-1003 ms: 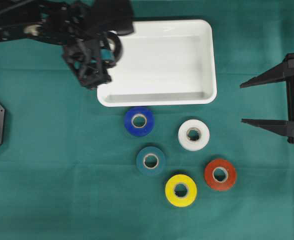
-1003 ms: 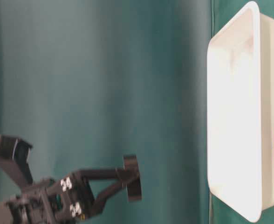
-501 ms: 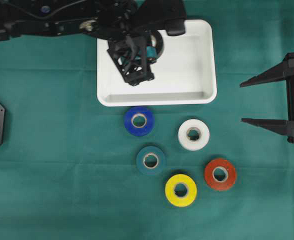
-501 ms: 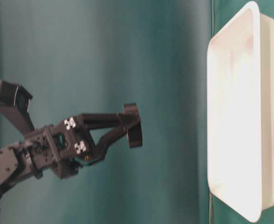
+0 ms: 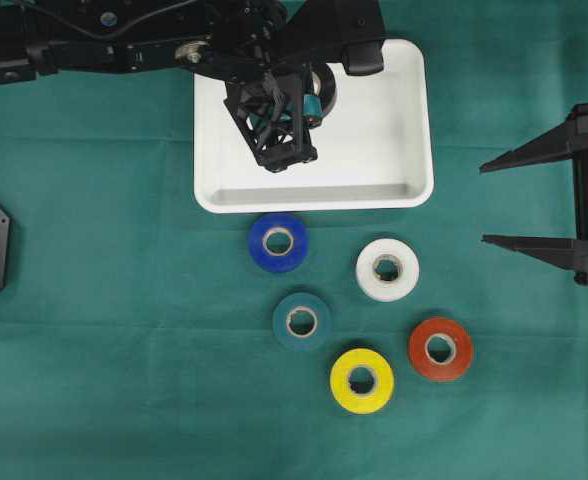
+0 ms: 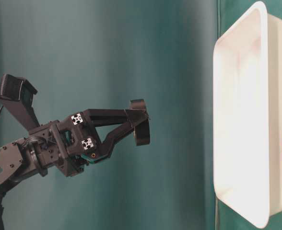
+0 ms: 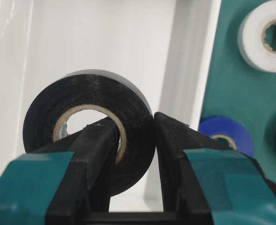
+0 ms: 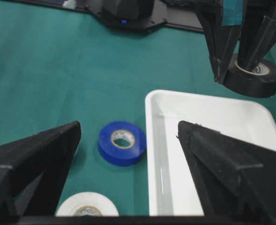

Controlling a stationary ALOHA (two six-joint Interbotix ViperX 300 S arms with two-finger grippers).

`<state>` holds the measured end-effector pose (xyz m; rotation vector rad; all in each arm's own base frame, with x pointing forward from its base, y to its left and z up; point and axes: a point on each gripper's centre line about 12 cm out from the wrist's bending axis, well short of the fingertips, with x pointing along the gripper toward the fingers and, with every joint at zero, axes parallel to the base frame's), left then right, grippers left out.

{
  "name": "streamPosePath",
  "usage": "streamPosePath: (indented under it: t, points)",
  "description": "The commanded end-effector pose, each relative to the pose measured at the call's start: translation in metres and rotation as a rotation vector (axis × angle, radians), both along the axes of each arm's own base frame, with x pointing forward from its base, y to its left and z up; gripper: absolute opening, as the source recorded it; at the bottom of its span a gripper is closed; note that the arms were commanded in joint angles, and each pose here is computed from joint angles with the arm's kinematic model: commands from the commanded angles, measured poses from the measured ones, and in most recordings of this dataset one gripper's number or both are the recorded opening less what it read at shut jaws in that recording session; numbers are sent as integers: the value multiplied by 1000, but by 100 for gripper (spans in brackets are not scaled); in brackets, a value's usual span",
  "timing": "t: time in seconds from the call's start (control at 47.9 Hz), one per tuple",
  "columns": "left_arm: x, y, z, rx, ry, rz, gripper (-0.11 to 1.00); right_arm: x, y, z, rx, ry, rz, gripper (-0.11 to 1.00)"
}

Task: Pick up the tape from a random location and place it into the white case.
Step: 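Carry the black tape roll over the white tray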

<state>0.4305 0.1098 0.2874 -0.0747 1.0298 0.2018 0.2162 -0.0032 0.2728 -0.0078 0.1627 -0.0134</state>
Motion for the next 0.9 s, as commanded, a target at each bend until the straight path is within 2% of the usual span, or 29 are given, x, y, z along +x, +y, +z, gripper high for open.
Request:
streamPosePath:
  t: [0.0,0.877]
  points:
    - [-1,-1,18,15,-44,-3,19,3,0,11,0,-28,-1,92]
    - [-2,0,16,14,-38,-2,19,3,0,11,1,-29,-2,92]
